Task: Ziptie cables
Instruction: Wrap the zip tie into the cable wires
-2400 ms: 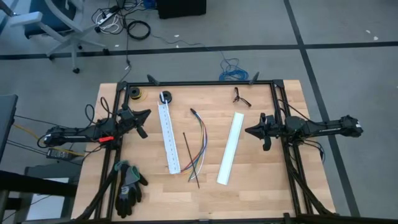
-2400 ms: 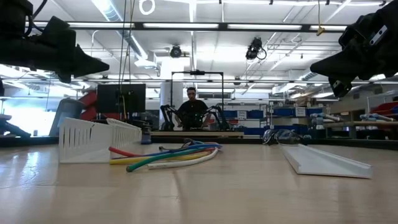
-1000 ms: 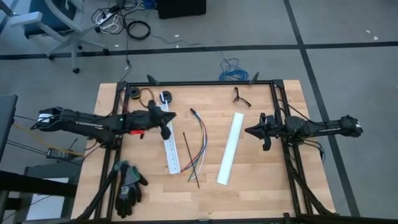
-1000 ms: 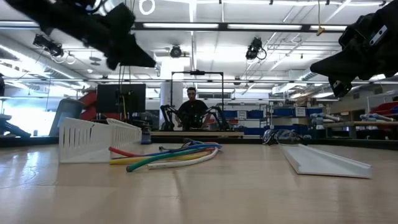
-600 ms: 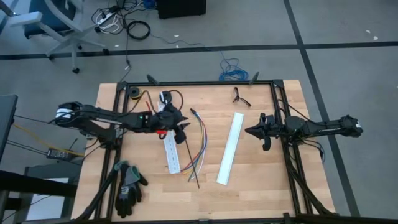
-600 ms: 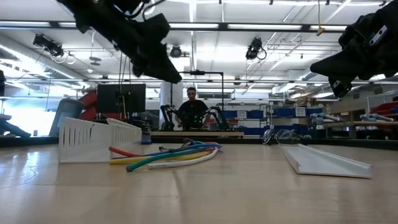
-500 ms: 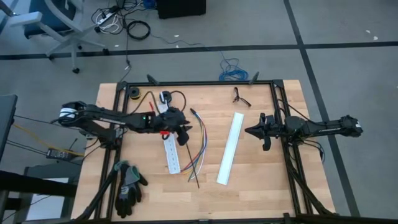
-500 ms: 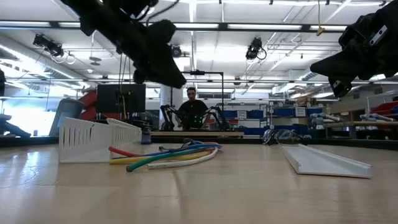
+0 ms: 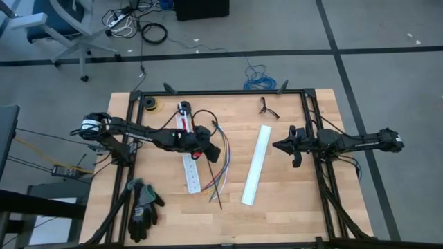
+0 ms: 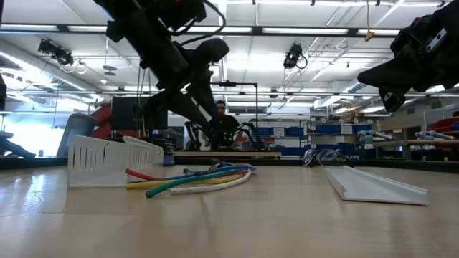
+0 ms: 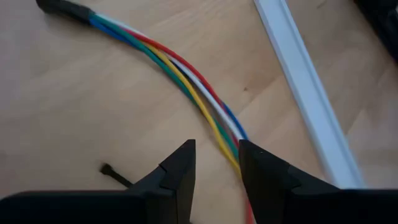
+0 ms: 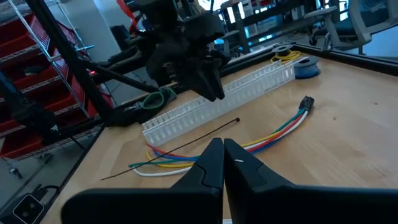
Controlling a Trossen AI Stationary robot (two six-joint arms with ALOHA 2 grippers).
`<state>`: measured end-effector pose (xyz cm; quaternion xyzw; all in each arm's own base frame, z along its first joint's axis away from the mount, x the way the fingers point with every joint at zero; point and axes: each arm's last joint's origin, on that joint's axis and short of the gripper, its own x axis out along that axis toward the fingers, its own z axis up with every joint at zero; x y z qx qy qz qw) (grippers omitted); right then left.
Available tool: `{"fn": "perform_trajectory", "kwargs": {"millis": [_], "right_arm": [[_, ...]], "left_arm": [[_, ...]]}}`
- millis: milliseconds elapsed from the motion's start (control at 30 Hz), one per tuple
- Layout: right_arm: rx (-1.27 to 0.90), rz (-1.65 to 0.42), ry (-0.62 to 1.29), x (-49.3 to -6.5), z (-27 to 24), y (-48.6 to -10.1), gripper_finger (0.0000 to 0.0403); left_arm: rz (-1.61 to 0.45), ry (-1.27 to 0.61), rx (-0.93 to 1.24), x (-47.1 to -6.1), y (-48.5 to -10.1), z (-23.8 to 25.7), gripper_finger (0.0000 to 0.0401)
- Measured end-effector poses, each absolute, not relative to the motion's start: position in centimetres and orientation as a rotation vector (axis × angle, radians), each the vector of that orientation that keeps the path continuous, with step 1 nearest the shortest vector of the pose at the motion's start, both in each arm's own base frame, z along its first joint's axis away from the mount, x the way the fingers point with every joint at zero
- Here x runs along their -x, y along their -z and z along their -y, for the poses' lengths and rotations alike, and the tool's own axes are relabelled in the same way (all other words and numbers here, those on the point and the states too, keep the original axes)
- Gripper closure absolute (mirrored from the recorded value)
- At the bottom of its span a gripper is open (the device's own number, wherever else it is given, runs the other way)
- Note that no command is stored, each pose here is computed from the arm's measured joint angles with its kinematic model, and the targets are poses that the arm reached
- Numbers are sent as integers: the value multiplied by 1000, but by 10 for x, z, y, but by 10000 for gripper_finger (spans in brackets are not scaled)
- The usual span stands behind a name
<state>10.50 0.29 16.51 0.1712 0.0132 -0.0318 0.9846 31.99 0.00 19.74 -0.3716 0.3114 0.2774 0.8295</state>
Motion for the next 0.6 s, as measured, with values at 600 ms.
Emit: {"fn": "perform_trajectory", "kwargs": {"millis": [600], "right_arm": [[-344, -23, 64, -105, -3, -165, 399]], "left_arm": [[-973, -913, 922, -379, -194, 32, 270]]}}
